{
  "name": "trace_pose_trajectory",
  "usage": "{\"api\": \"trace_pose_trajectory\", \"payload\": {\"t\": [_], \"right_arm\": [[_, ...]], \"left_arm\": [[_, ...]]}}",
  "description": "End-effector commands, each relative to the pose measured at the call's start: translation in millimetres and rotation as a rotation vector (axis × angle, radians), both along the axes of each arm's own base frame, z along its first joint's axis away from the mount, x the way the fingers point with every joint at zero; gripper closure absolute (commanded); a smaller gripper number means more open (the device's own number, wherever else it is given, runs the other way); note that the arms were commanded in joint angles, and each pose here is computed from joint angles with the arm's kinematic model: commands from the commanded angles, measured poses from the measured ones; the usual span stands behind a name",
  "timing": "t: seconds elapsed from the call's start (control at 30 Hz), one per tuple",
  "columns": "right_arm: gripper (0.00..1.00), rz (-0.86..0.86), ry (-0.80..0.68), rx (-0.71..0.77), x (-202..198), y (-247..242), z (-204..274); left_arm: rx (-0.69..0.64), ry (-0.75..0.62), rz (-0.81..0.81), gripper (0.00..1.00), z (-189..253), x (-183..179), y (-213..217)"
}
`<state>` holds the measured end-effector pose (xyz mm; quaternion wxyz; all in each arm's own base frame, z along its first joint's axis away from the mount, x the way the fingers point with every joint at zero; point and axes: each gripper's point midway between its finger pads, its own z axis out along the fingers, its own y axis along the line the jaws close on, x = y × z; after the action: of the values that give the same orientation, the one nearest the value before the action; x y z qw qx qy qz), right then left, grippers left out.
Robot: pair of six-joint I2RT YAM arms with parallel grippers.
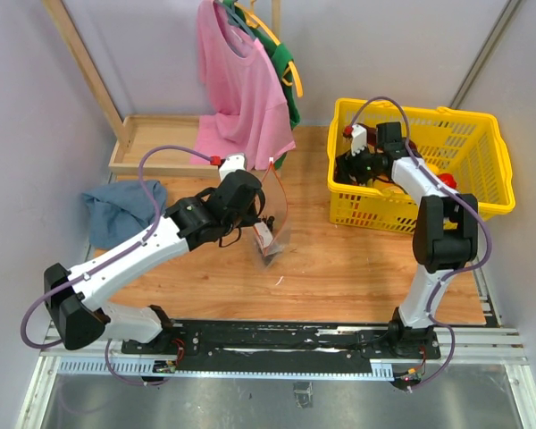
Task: Place the food in the zip-top bag and seal the zipper
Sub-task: Pick up the fake fruit from the bin.
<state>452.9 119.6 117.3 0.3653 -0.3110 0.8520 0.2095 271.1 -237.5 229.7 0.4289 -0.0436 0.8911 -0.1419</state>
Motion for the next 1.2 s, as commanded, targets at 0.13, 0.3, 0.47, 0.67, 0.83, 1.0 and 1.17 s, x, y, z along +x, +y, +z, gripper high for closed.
{"api": "trace_pose_trajectory", "payload": {"t": [0.13,0.3,0.47,0.67,0.83,1.0,1.17], "right_arm": [[0.24,0.007,-0.034,0.058,19,-5,-21],[0.29,0.000,-0.028,0.075,22,-4,-30],[0.48,-0.007,-0.051,0.081,18,-5,-19],[0.67,-0.061,-0.110,0.056,12,-13,12],[0.71,-0.117,-0.142,0.036,2,-22,32],[0.79,-0.256,-0.105,-0.024,-12,-39,42],[0.79,-0.360,-0.149,-0.031,-33,-50,78]], "left_arm": [[-0.003,0.005,-0.010,1.00,-5,5,-6],[-0.001,0.012,-0.015,1.00,-7,5,-8],[-0.005,0.018,-0.018,1.00,-8,4,-9],[-0.007,0.013,-0.014,1.00,-6,3,-6],[-0.015,0.002,-0.011,1.00,-2,3,-5],[-0.019,-0.005,-0.008,1.00,1,3,-4],[-0.019,-0.002,-0.013,1.00,-1,3,-5]]}}
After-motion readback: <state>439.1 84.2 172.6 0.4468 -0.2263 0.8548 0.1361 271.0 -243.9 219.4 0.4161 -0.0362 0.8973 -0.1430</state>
